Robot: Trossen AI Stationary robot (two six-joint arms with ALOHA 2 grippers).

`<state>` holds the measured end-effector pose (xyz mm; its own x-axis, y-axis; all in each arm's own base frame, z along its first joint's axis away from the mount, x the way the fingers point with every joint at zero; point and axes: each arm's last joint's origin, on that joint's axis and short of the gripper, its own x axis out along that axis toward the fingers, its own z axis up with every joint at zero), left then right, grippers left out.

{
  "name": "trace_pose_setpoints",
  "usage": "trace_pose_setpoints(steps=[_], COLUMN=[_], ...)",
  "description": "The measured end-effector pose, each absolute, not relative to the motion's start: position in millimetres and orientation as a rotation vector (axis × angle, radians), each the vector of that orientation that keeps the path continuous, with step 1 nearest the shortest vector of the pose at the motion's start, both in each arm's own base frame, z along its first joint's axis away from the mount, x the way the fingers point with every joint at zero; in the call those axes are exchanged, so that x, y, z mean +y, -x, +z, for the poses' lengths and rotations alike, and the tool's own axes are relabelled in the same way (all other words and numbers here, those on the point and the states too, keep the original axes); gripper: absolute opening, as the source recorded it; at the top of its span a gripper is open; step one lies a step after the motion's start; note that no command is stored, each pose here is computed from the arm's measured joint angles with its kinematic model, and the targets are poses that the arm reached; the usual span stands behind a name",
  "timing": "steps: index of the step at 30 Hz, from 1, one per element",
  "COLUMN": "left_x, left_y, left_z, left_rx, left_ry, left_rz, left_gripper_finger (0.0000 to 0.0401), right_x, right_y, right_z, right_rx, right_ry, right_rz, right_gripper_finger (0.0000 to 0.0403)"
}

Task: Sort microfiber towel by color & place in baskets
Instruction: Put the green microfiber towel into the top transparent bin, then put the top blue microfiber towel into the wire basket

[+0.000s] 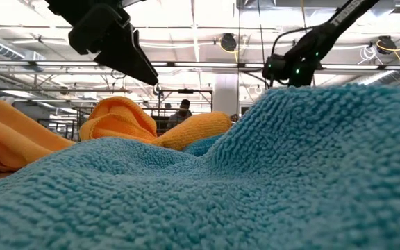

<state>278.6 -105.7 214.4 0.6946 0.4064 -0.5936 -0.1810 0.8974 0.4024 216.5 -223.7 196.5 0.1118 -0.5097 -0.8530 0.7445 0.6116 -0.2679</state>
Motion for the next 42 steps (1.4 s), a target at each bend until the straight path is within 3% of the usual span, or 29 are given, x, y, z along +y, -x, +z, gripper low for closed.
trace_pose_setpoints(steps=[14, 23, 27, 34, 42], left_x=[-104.5, -104.5, -104.5, -104.6, -97.0], left_y=[-280.2, -280.1, -280.1, -280.3, -282.0], left_z=[215.1, 215.0, 215.0, 215.2, 216.3], left_rx=[0.726, 0.727, 0.726, 0.715, 0.679], left_ry=[-0.315, -0.316, -0.313, -0.272, -0.270], left_rz=[0.334, 0.333, 0.335, 0.349, 0.466], left_gripper_finger=[0.0288, 0.0288, 0.0288, 0.0288, 0.0288], right_x=[-229.3, -209.3, -181.3, -102.3, -11.1], right_y=[-227.6, -209.4, -198.5, -201.2, -223.0], right_z=[172.1, 237.2, 273.7, 315.8, 312.5], right_rx=[1.149, 0.950, 0.835, 0.665, 0.610], right_ry=[-0.288, -0.252, -0.254, -0.248, -0.149], right_rz=[-0.810, -0.860, -0.853, -0.608, -0.383], right_gripper_finger=[0.0001, 0.0001, 0.0001, 0.0008, 0.0008])
